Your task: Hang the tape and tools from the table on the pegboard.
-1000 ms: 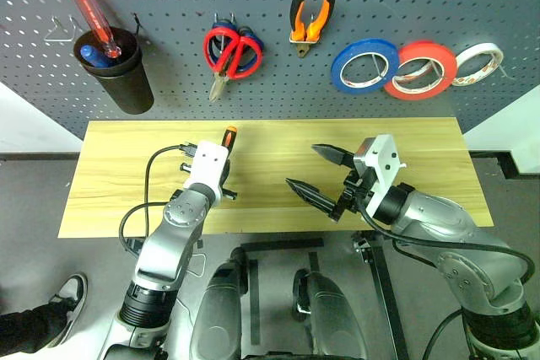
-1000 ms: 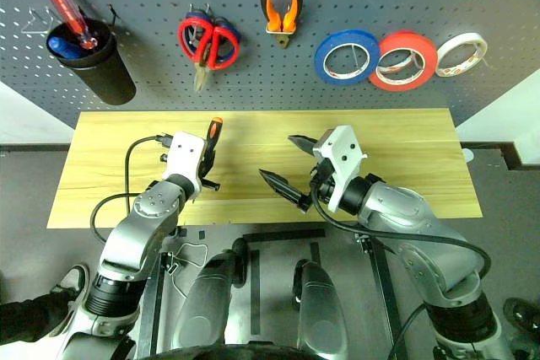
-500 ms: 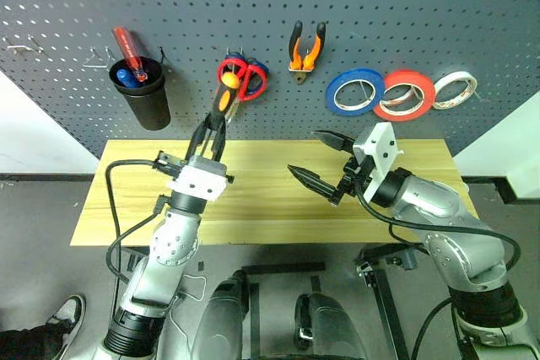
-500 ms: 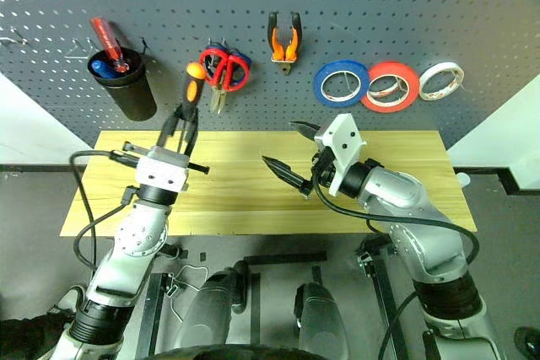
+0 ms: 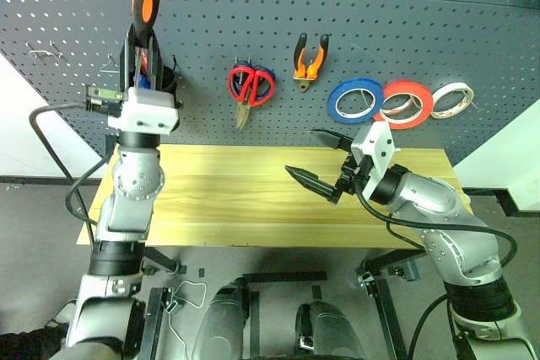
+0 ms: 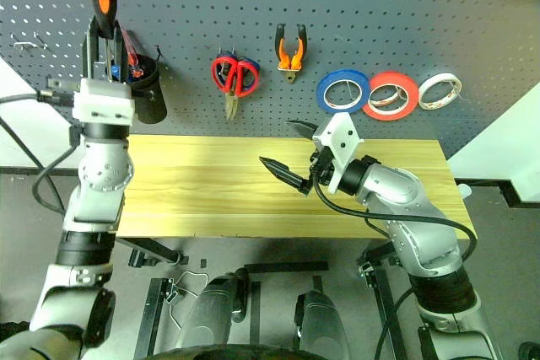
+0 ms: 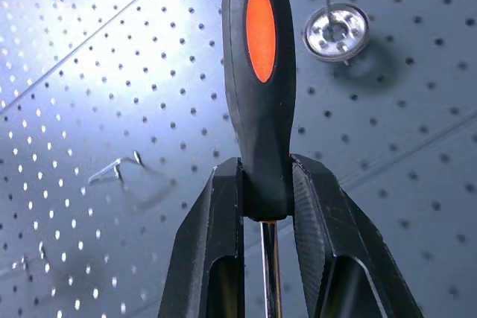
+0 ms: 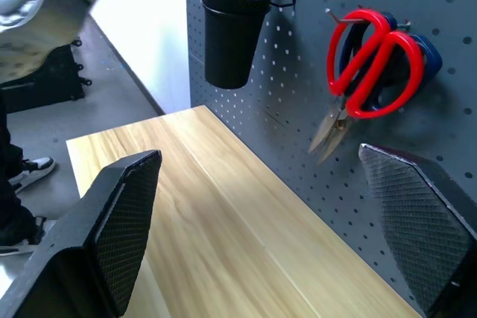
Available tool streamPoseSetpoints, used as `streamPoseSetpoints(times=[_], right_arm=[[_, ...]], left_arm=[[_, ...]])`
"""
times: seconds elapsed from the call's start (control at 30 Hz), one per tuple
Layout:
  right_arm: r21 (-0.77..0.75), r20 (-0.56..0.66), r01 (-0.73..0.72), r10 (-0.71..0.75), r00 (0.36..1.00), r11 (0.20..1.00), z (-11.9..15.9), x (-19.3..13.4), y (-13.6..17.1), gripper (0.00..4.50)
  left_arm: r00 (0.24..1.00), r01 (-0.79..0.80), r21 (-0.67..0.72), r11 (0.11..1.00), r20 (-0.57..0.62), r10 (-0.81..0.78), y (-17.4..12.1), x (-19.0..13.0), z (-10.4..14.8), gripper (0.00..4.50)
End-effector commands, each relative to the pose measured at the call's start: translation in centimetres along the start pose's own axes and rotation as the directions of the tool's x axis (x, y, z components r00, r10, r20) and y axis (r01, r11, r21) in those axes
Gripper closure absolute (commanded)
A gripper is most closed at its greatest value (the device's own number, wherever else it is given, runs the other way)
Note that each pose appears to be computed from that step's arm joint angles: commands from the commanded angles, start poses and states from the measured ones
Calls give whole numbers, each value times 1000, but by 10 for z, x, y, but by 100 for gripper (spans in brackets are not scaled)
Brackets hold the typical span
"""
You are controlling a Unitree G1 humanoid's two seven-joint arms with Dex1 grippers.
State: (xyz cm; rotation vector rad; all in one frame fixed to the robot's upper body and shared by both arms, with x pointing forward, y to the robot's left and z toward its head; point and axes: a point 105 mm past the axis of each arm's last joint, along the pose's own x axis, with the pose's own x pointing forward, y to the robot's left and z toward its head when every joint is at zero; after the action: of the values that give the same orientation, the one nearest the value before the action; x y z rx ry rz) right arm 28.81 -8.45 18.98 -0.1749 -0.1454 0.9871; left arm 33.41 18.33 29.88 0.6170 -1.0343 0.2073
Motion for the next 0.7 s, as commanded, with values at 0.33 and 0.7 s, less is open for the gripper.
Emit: streamPoseSetpoints(times=[0.33, 0.7], right_arm=[[25, 6, -43, 43, 999, 999, 7, -5, 15, 0], [77, -59, -50, 54, 997, 996, 3, -21, 26, 0]], left_arm=[[990, -109, 37, 993, 95, 105, 19, 45, -6, 397], [991, -127, 64, 990, 50, 124, 28, 37, -20, 397]])
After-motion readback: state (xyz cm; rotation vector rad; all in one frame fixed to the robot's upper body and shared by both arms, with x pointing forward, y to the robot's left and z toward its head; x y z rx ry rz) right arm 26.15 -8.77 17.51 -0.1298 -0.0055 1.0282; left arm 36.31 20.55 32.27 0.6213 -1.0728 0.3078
